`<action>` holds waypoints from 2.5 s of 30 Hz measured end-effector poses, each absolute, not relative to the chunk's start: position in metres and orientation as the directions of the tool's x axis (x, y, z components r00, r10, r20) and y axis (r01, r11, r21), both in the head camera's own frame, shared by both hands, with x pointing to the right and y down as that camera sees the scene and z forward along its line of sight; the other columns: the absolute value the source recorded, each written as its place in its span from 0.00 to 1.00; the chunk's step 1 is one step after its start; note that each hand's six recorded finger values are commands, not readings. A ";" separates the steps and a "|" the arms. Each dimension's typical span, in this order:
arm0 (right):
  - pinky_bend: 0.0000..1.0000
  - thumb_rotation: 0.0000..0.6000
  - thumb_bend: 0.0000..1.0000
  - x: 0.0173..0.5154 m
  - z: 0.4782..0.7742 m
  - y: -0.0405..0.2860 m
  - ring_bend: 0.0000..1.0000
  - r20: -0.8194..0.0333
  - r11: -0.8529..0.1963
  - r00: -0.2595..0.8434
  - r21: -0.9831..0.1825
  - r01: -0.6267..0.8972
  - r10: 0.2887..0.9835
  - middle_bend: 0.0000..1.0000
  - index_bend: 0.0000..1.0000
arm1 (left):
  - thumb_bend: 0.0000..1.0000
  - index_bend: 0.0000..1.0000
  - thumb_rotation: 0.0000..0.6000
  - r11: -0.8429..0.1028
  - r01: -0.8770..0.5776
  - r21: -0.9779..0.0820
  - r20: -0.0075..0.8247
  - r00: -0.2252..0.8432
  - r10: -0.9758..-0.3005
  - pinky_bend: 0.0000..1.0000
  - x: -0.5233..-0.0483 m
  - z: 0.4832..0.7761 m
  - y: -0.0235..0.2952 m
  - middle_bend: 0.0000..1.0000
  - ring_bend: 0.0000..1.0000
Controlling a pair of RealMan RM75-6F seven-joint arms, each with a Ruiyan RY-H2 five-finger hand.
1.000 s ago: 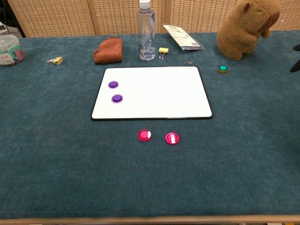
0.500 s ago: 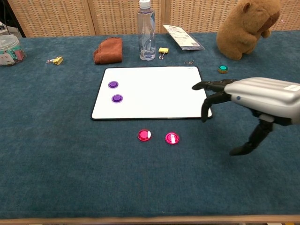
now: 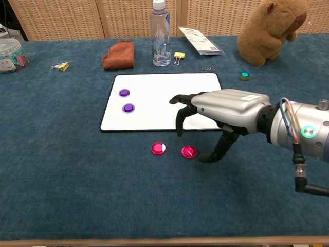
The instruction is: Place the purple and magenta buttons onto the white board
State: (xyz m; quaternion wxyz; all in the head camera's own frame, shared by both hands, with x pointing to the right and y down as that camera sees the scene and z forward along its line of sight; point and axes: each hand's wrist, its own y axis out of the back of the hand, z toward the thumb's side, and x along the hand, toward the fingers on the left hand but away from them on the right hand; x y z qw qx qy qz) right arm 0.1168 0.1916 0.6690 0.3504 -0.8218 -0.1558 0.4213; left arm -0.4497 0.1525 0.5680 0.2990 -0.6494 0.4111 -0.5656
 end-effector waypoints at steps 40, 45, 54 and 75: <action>0.00 1.00 0.37 0.103 0.701 0.192 0.00 -0.676 -0.752 0.511 -0.654 -0.083 0.531 0.00 0.52 | 0.04 0.00 1.00 -0.502 -0.228 -0.834 0.507 0.040 -0.861 0.00 -0.453 0.567 0.151 0.00 0.00; 0.00 1.00 0.41 0.105 0.701 0.190 0.00 -0.671 -0.750 0.507 -0.658 -0.071 0.541 0.00 0.54 | 0.04 0.00 1.00 -0.505 -0.228 -0.832 0.510 0.042 -0.859 0.00 -0.452 0.568 0.151 0.00 0.00; 0.00 1.00 0.43 0.104 0.691 0.172 0.00 -0.637 -0.729 0.505 -0.684 -0.023 0.582 0.00 0.56 | 0.04 0.00 1.00 -0.509 -0.229 -0.830 0.514 0.040 -0.857 0.00 -0.453 0.569 0.151 0.00 0.00; 0.00 1.00 0.44 0.099 0.720 0.083 0.00 -0.634 -0.690 0.361 -0.723 0.037 0.684 0.00 0.56 | 0.04 0.00 1.00 -0.517 -0.252 -0.818 0.530 0.019 -0.848 0.00 -0.462 0.570 0.148 0.00 0.00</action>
